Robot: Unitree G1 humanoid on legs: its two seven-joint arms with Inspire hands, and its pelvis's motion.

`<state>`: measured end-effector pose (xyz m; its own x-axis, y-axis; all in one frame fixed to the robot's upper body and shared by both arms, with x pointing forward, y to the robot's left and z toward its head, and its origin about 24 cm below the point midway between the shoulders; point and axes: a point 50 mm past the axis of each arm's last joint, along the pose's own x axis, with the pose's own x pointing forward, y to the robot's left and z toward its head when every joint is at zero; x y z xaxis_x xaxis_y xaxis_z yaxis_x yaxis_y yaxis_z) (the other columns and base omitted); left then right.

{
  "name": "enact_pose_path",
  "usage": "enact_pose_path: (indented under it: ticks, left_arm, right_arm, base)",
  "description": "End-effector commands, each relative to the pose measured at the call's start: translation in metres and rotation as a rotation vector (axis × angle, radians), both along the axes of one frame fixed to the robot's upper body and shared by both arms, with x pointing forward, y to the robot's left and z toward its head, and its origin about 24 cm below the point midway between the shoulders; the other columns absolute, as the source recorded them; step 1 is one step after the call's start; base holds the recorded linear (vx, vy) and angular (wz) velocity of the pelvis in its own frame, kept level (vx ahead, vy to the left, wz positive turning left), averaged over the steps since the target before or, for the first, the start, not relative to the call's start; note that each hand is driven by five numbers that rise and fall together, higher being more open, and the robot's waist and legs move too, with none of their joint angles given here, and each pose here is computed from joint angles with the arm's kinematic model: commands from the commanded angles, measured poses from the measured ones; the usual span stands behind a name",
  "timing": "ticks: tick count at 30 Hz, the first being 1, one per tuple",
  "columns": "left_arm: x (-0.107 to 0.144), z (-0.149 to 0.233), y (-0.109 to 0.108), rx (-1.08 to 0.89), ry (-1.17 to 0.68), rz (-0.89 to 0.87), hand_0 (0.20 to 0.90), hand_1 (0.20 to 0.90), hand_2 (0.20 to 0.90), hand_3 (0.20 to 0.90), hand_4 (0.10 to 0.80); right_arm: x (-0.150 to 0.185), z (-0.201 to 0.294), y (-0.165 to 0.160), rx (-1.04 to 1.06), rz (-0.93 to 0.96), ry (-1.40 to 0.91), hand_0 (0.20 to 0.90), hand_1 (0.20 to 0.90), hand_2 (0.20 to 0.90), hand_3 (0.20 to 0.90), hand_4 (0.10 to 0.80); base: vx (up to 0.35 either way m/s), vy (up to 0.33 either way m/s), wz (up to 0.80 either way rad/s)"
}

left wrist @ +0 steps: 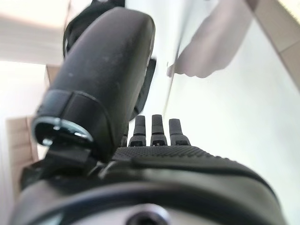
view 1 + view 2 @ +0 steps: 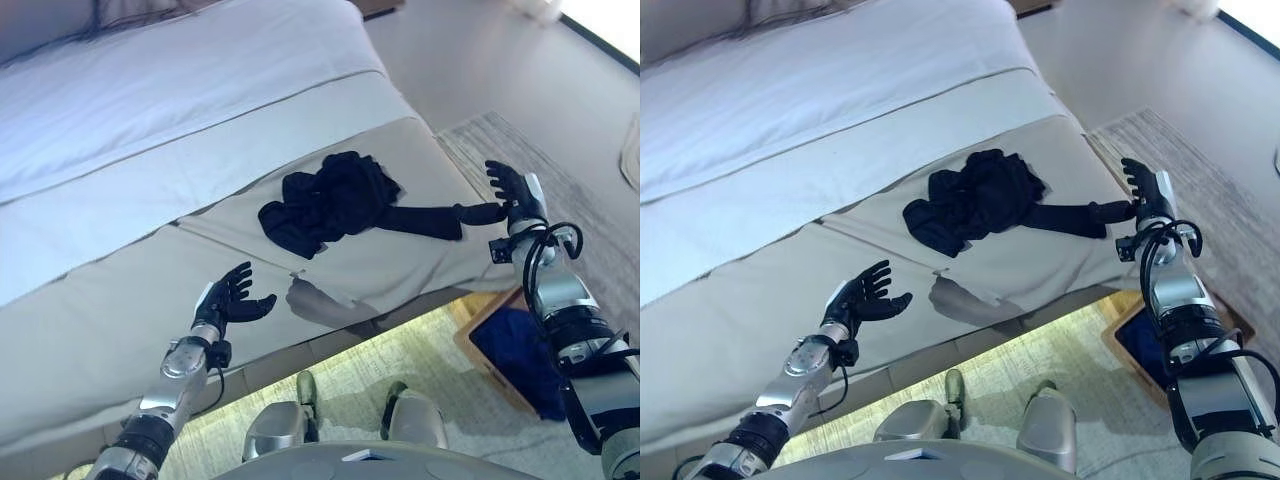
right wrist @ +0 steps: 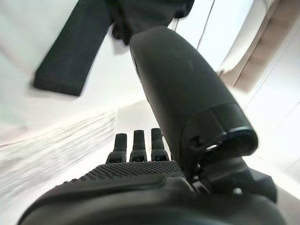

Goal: Pick up the clothes from the bed and place them into the basket

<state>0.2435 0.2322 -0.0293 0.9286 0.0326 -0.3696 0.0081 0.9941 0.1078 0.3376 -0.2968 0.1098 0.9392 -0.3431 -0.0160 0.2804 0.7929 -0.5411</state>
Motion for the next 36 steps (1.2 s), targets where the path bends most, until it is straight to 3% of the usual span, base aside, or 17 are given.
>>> enact_pose_path:
  ticks: [1,10,17,25,36]
  left_arm:
    - [0.015,0.024,-0.006,-0.058,-0.150,0.009,0.900,0.900,0.900,0.900,0.800]
    - [0.017,0.035,-0.028,-0.137,-0.240,-0.084,0.900,0.900,0.900,0.900,0.800]
    - [0.021,0.059,-0.041,-0.188,-0.381,-0.158,0.900,0.900,0.900,0.900,0.800]
    - [0.024,0.068,-0.054,-0.224,-0.416,-0.164,0.900,0.900,0.900,0.900,0.800]
    - [0.022,0.074,-0.053,-0.226,-0.442,-0.143,0.900,0.900,0.900,0.900,0.800]
  right_arm:
    - [0.019,0.102,0.003,-0.106,0.055,-0.318,0.900,0.900,0.900,0.900,0.800]
    - [0.025,0.163,-0.001,-0.162,-0.005,-0.447,0.900,0.900,0.900,0.900,0.800]
    - [0.031,0.180,0.003,-0.190,-0.060,-0.452,0.900,0.900,0.900,0.900,0.800]
    - [0.044,0.165,0.009,-0.078,-0.052,-0.360,0.900,0.900,0.900,0.900,0.800]
    - [0.052,0.136,-0.001,-0.034,-0.066,-0.182,0.900,0.900,0.900,0.900,0.800]
  base:
    - [-0.008,-0.250,0.95]
    - [0.015,-0.034,0.43]
    - [0.028,0.055,0.17]
    - [0.014,-0.011,0.23]
    - [-0.015,-0.012,0.08]
